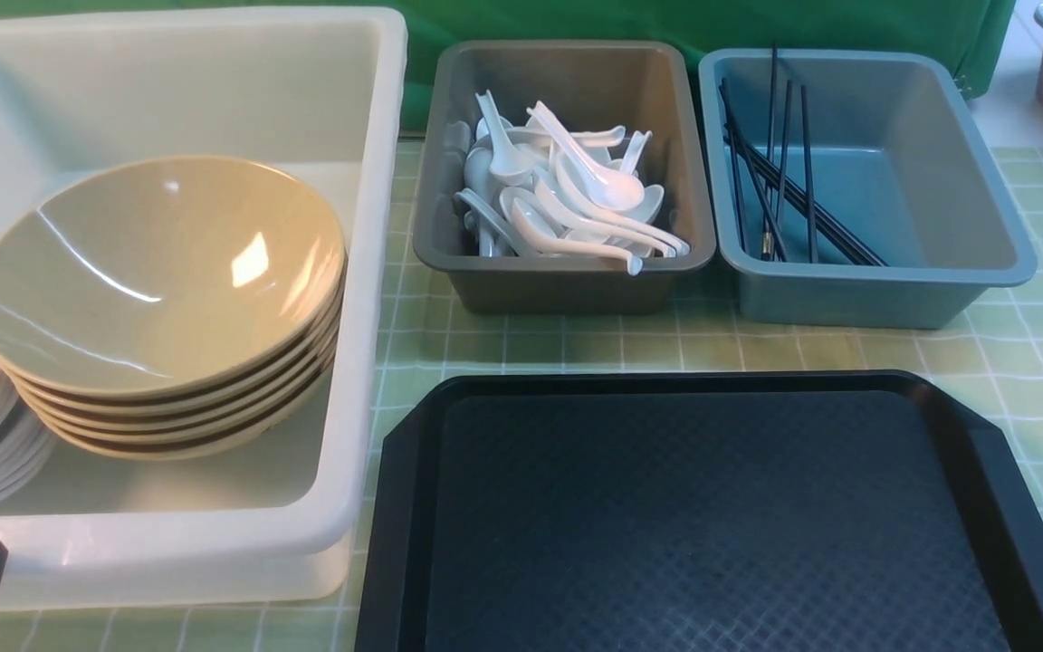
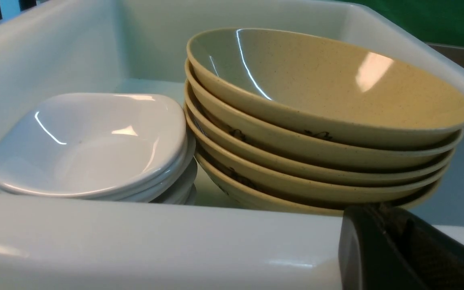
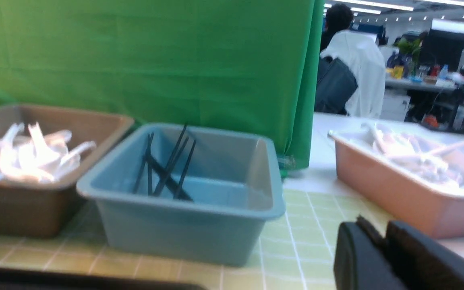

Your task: On green table put chopsticks spoon bowls plates into blue grey white boxes.

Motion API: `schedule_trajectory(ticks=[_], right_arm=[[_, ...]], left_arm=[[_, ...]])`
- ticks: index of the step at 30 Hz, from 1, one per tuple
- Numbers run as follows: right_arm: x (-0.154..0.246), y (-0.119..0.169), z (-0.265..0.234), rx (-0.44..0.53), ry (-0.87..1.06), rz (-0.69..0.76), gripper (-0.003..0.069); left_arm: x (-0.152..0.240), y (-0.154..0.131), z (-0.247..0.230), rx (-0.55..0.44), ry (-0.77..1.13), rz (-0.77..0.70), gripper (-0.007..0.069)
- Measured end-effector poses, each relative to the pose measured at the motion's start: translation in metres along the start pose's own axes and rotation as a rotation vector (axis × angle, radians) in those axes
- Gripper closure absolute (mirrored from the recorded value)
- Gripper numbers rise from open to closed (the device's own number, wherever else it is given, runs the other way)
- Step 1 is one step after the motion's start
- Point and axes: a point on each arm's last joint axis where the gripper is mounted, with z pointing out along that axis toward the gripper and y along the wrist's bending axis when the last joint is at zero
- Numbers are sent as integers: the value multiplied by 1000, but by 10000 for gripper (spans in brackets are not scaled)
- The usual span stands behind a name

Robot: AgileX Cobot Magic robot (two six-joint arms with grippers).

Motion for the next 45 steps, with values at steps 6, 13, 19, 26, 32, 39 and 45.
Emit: schedule_trajectory(ticks=[6,13,19,26,32,39,45], right_arm=[[20,5,-1,-62,185,-108,559],[34,6,-7,-86,380,-110,558],[34,4,-7,-40,397,14,552],[34,4,-7,-38,398,24,549],[34,4,-7,-38,397,24,548],[34,4,-7,-38,397,23,539],[34,4,-7,-37,397,22,538]], left_arm=[[0,0,0,0,1,0,627],[0,0,0,0,1,0,627],[0,0,0,0,1,0,627],[0,0,0,0,1,0,627],[0,0,0,0,1,0,627],[0,0,0,0,1,0,627],[0,0,0,0,1,0,627]])
